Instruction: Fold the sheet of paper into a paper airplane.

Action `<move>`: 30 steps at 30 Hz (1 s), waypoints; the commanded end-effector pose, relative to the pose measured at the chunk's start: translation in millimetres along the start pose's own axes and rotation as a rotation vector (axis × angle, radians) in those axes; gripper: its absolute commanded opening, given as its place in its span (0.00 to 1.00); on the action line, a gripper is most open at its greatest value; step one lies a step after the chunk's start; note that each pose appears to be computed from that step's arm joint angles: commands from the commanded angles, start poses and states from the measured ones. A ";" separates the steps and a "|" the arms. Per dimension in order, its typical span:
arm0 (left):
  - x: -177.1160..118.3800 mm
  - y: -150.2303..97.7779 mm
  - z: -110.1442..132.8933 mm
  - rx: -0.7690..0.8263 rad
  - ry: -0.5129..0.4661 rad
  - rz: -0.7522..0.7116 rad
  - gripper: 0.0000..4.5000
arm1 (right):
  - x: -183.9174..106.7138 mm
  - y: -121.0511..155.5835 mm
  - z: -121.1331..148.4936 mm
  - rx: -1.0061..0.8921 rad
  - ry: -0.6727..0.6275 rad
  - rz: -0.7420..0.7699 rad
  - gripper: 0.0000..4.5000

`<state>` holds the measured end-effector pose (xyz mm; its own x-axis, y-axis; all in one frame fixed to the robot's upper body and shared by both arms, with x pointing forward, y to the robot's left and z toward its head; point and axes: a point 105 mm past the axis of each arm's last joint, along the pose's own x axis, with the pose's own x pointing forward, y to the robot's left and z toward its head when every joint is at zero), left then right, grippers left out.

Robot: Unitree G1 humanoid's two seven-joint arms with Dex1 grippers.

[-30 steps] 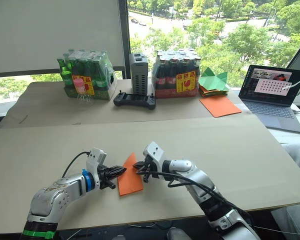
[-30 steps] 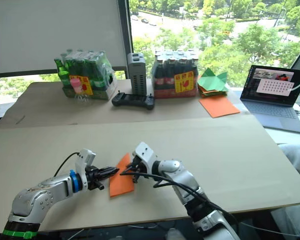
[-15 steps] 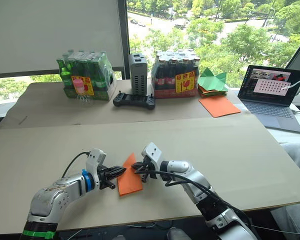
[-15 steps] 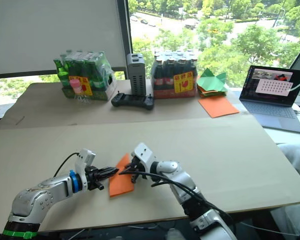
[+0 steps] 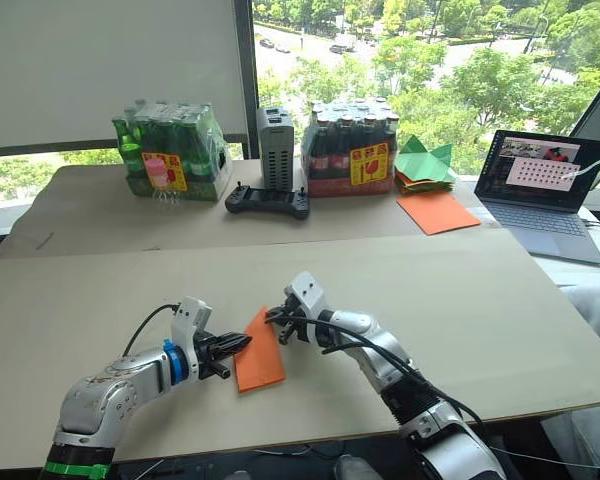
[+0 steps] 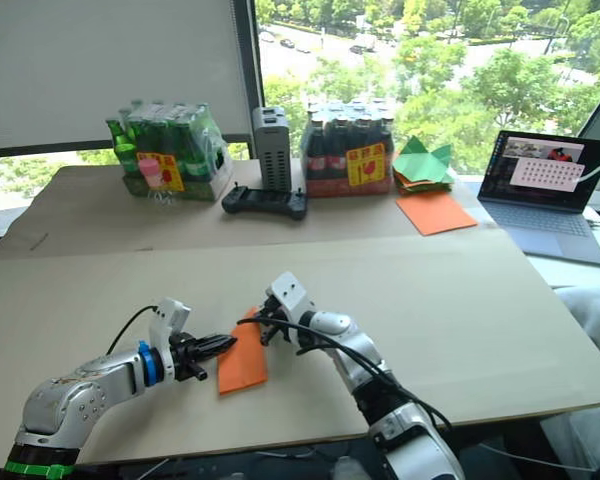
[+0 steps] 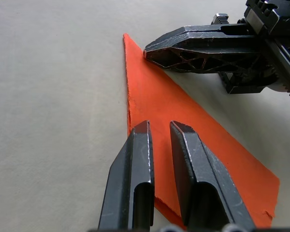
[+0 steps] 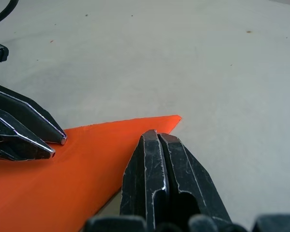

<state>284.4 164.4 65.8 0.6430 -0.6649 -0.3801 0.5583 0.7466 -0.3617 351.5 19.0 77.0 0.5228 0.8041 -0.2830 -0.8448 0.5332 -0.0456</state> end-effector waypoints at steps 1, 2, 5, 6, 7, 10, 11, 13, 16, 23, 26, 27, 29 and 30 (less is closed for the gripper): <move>-2.7 15.0 -30.9 -0.061 0.109 0.083 0.16 | 0.4 -3.8 -12.6 0.016 0.041 -0.029 0.00; -2.7 15.1 -31.0 -0.060 0.109 0.083 0.16 | 1.0 -3.1 -10.7 0.010 0.031 -0.027 0.00; -2.7 15.2 -31.6 -0.062 0.110 0.083 0.16 | 4.3 -3.1 -0.8 -0.009 -0.010 -0.034 0.00; -2.6 15.1 -31.7 -0.062 0.110 0.082 0.16 | 5.4 -3.1 0.9 -0.006 -0.013 -0.034 0.00; -2.6 14.9 -31.8 -0.061 0.111 0.082 0.16 | 6.4 -2.7 2.5 -0.003 -0.017 -0.031 0.00; -2.5 14.1 -31.3 -0.062 0.109 0.080 0.16 | 9.0 -2.5 5.1 -0.009 -0.022 -0.030 0.00; -2.5 14.0 -31.2 -0.062 0.109 0.080 0.16 | 9.6 -2.6 5.2 -0.010 -0.022 -0.031 0.00; -2.4 13.8 -31.4 -0.062 0.109 0.080 0.16 | 11.1 -3.4 4.1 -0.015 -0.016 -0.036 0.00; -2.4 13.8 -31.5 -0.064 0.108 0.081 0.16 | 13.0 -5.1 3.3 -0.018 -0.011 -0.046 0.00; -2.2 13.4 -32.2 -0.066 0.108 0.082 0.16 | 14.7 -0.1 -3.2 -0.055 0.020 -0.023 0.00; -2.3 13.8 -32.2 -0.066 0.107 0.083 0.16 | 12.8 7.6 -3.6 -0.105 0.014 0.015 0.00; -2.4 14.2 -32.2 -0.067 0.107 0.085 0.16 | 12.1 9.9 -0.9 -0.118 -0.003 0.025 0.00; -2.4 14.5 -32.2 -0.068 0.106 0.086 0.16 | 10.1 14.3 7.1 -0.151 -0.047 0.043 0.00; -2.4 14.5 -32.1 -0.069 0.106 0.086 0.16 | 9.2 15.2 11.5 -0.162 -0.068 0.043 0.00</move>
<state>283.0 164.3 65.8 0.6447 -0.6652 -0.3768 0.5572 0.7463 -0.3642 352.3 29.9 79.8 0.5207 0.8179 -0.2446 -0.8536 0.4944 -0.1641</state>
